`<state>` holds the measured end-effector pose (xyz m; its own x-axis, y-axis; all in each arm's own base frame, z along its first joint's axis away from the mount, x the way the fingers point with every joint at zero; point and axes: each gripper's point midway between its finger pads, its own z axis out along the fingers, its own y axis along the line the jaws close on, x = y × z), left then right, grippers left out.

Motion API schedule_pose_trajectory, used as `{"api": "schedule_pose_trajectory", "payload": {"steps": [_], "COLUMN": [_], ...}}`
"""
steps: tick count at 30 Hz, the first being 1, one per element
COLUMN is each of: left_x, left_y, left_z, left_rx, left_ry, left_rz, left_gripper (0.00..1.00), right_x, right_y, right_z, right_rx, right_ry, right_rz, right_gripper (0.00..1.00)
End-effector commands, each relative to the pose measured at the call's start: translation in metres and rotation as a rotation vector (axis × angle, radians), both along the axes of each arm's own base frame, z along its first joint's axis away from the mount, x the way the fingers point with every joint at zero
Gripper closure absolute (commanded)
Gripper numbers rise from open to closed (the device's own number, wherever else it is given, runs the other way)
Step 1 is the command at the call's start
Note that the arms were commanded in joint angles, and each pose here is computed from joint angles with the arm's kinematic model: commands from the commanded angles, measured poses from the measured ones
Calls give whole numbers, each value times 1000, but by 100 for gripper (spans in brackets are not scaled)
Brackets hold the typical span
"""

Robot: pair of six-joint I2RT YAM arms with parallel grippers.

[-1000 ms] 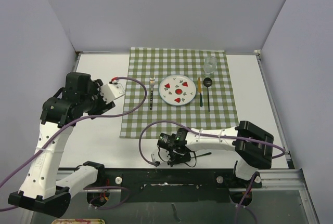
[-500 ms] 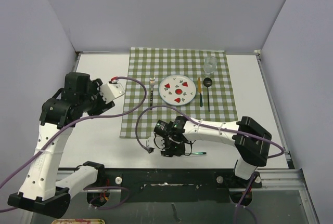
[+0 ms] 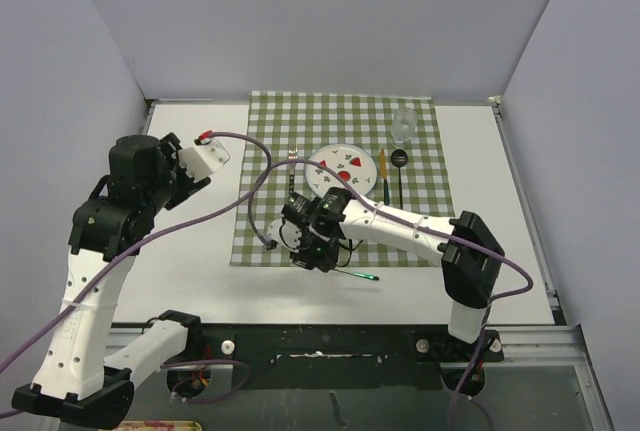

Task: Set the dinner table for one person
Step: Pick up the fork at the center of the board, then place the fork on the napkin.

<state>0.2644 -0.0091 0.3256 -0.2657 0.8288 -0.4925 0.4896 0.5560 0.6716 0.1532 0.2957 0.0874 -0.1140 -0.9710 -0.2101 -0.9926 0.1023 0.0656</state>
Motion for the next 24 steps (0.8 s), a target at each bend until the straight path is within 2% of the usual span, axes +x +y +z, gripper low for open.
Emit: {"api": "schedule_pose_trajectory", "payload": {"steps": [1, 12, 24], "left_x": [15, 15, 8], "left_y": [18, 41, 40], "left_z": [46, 98, 88], "left_rx": [1, 21, 23], "left_ry": [-220, -465, -454], "left_rz": [113, 231, 205], "left_gripper": [46, 46, 47], "right_x": [26, 81, 152], "right_y": [2, 19, 48], "right_z": [18, 17, 50], "right_rx": [11, 21, 236], "right_ry": [-11, 37, 127], "right_rz": [-130, -328, -628], "right_gripper": [100, 100, 100]}}
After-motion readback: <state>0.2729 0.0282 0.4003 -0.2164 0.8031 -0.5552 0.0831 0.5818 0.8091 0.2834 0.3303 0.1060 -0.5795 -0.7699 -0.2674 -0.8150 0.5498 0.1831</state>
